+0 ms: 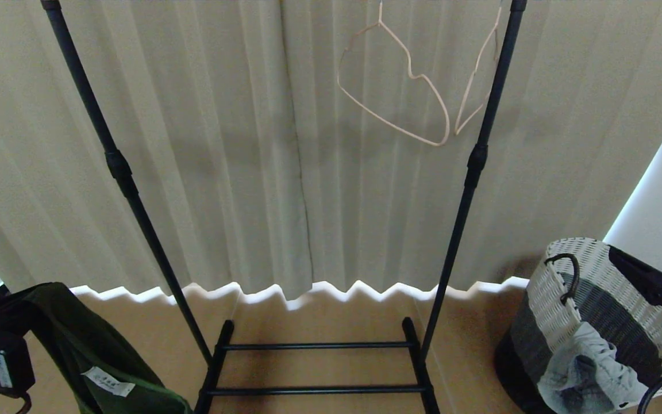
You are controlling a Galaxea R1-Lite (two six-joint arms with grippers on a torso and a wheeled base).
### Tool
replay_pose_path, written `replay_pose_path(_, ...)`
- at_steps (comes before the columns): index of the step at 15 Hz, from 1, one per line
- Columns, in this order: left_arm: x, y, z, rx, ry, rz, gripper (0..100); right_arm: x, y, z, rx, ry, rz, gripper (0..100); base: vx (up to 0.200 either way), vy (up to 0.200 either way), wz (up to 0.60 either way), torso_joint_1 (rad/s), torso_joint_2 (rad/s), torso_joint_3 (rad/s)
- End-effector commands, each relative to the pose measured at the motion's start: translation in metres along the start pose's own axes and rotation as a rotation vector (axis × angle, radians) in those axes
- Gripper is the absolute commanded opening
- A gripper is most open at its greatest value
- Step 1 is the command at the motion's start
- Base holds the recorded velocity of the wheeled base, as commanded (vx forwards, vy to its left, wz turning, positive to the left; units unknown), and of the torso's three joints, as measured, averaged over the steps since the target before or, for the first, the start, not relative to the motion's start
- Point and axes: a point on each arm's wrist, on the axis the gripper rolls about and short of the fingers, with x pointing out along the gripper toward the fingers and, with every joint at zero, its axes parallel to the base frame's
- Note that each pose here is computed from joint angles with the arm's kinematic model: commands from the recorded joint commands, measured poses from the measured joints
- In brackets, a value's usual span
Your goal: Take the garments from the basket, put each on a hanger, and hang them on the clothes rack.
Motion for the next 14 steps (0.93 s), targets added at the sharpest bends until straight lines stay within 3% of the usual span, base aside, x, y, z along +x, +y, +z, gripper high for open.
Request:
replay_pose_path(1,0.001,-0.001,-0.003,0.003,0.011,-0.002,0,0.000,0.000,-0.002,-0.001,0.004,0.002,100,0.000,0.000,0.00,0.036,-0.38,-0.344)
replay_pose_path(7,0.001,-0.003,-0.014,0.012,0.050,-0.011,0,0.002,0.001,-0.001,-0.004,0.009,0.003,100,0.000,0.000,0.00,0.092,-0.48,-0.339)
replay_pose_path(14,-0.004,-0.002,-0.011,-0.001,0.020,0.001,0,0.002,0.001,-0.001,-0.003,0.006,0.000,100,0.000,0.000,0.00,0.159,-0.48,-0.319)
